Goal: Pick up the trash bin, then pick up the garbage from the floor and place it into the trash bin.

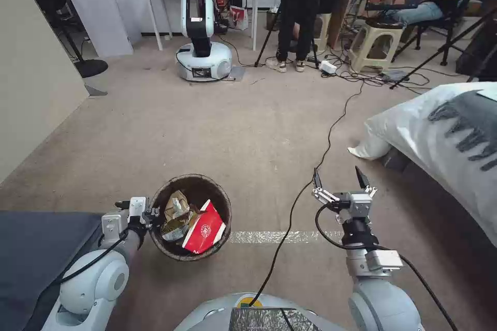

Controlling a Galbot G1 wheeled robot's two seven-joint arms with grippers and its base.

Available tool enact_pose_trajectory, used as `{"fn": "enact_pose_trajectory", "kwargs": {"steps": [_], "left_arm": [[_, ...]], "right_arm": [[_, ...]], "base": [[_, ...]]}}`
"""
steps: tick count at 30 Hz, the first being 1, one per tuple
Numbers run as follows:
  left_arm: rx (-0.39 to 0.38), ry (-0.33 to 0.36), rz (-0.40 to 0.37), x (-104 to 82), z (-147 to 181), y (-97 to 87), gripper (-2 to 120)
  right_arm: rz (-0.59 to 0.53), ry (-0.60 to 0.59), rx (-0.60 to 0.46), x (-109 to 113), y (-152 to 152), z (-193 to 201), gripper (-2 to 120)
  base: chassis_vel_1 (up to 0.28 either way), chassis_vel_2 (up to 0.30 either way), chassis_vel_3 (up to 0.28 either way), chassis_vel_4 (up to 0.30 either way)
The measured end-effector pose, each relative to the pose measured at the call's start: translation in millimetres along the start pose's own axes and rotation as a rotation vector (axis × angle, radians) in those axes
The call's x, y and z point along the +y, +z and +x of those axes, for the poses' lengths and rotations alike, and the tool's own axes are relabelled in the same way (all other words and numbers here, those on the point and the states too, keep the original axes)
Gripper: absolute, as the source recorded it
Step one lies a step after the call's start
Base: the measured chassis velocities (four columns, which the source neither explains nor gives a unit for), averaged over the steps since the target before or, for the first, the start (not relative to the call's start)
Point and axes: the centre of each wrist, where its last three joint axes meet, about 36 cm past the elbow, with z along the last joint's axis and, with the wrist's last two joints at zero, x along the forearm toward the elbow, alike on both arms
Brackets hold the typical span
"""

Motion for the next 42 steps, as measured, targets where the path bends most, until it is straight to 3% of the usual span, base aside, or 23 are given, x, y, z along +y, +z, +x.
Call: {"fn": "enact_pose_trajectory", "kwargs": {"steps": [18,42], "left_arm": [[0.058,0.0,0.021,7.2,-21.8,15.5,0],[0.082,0.011,0.033,12.6,-34.6,22.1,0]], "right_arm": [[0.003,-0.008,-0.009,0.0,-5.7,-1.1,100],[-0.002,-0.004,-0.016,0.5,-8.7,-1.5,100]], "base": [[0.0,0.0,0.0,0.0],[0.0,0.0,0.0,0.0]]}}
